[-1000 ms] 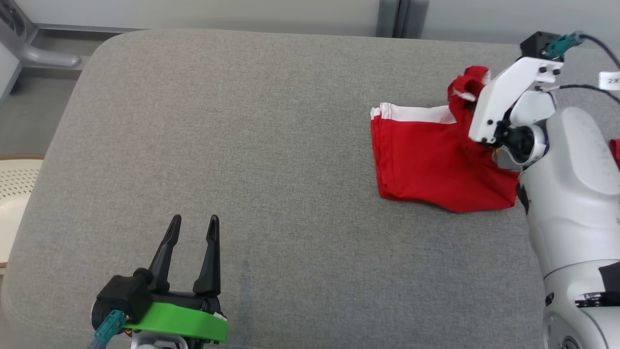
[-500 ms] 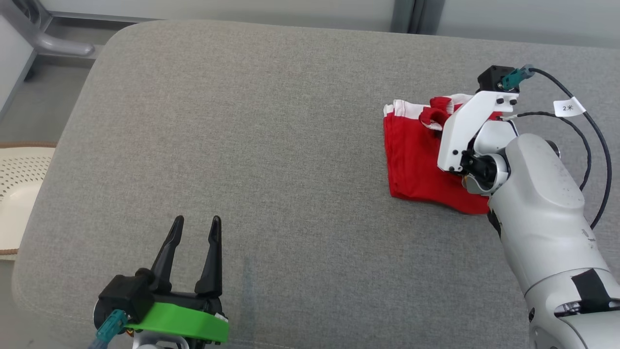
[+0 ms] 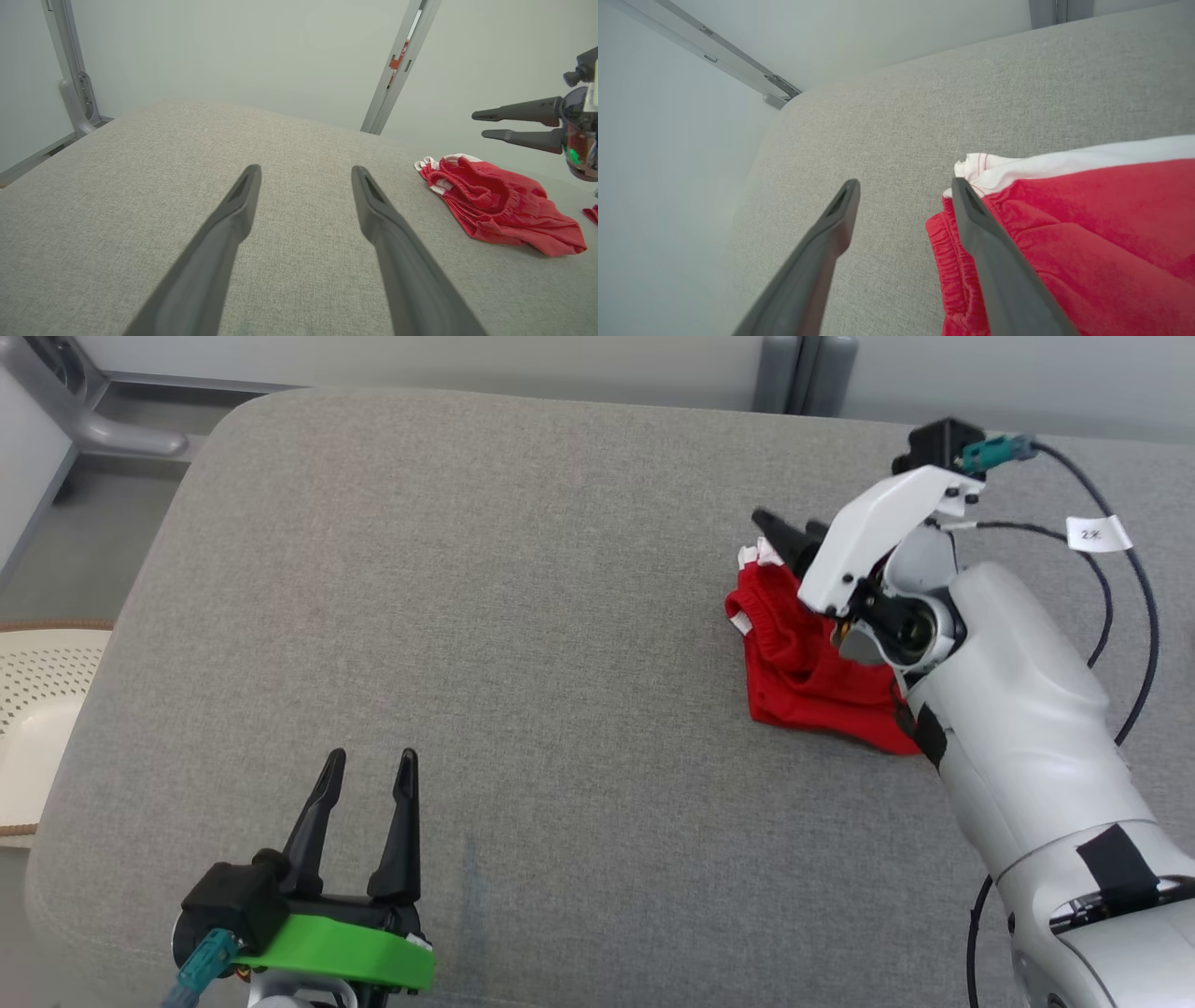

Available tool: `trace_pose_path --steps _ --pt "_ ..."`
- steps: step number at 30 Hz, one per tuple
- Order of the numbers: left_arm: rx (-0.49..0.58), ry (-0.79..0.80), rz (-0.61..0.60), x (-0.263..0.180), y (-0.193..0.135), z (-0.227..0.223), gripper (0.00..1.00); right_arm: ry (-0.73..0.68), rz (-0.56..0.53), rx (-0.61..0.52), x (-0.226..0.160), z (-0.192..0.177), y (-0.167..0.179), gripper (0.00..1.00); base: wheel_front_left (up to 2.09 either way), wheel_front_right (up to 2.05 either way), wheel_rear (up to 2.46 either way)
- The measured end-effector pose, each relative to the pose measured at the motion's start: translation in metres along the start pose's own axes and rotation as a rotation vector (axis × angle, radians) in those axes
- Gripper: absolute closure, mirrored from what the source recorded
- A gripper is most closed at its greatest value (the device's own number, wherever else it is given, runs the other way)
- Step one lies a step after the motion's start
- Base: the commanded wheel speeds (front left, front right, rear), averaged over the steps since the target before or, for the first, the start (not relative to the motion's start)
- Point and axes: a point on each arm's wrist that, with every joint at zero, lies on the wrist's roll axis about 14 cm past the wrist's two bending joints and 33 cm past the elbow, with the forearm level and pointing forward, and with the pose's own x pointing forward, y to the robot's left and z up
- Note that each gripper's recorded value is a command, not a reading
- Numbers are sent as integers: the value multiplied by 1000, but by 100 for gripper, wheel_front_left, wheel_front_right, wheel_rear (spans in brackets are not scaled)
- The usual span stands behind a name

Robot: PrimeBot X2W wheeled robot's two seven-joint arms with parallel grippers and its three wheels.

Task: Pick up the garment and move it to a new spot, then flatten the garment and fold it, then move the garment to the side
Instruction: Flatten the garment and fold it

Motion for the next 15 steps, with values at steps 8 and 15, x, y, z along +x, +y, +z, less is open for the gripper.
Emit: trace_pose_path --steps 8,15 --pt "-5 -16 -27 -1 -8 4 0 -379 -99 -134 -50 77 -41 0 0 0 0" --pt "-11 -24 -46 -2 -15 6 0 -384 -277 -357 -82 25 -106 100 0 0 0"
